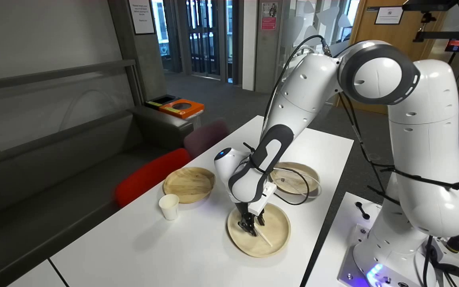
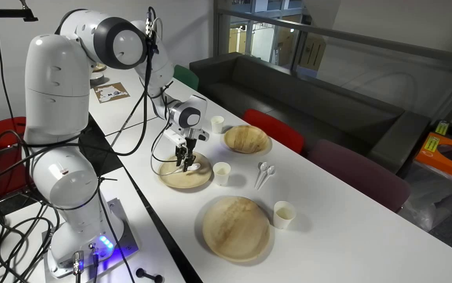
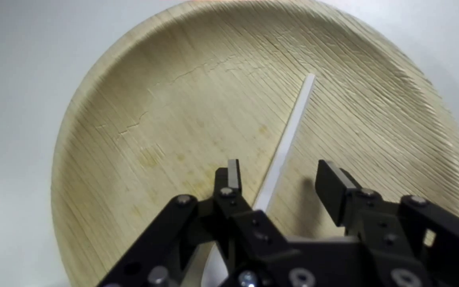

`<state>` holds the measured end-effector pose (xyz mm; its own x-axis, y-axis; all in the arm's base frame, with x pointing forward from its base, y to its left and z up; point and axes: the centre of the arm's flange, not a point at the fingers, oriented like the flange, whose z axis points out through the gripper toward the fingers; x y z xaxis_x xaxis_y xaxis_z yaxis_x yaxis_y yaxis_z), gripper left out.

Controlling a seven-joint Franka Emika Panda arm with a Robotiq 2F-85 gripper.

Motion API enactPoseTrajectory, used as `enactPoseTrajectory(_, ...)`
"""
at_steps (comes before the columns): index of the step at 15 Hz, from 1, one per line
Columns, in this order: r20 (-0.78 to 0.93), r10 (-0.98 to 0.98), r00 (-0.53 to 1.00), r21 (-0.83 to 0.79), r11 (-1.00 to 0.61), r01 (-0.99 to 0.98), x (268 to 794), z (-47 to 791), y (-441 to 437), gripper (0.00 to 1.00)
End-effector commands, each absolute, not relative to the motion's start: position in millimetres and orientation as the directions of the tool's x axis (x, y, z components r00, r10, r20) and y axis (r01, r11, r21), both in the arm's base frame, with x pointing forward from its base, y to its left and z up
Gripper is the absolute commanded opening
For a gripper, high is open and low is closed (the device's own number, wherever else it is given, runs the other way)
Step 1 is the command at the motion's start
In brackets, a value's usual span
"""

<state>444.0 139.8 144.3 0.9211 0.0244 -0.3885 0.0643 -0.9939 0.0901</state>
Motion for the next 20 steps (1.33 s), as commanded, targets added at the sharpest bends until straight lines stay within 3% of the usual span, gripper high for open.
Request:
enactPoseTrajectory(1, -0.404, 0.022, 0.915, 0.111, -0.991, 0.072, 450.2, 147.4, 136.9, 0.26)
enactPoseTrajectory(5, -0.404, 0.02, 0.915, 0.111, -0.991, 0.071, 450.8, 147.2, 136.0, 0.11)
enactPoseTrajectory(9, -0.405, 0.018, 0.914, 0.113, -0.991, 0.069, 450.9, 146.0, 135.2, 0.16)
enactPoseTrajectory(13, -0.404, 0.021, 0.915, 0.111, -0.991, 0.072, 448.7, 146.8, 134.7, 0.01)
enactPoseTrajectory(20, -0.395, 0.028, 0.918, 0.109, -0.991, 0.077, 447.1, 150.1, 136.1, 0.02)
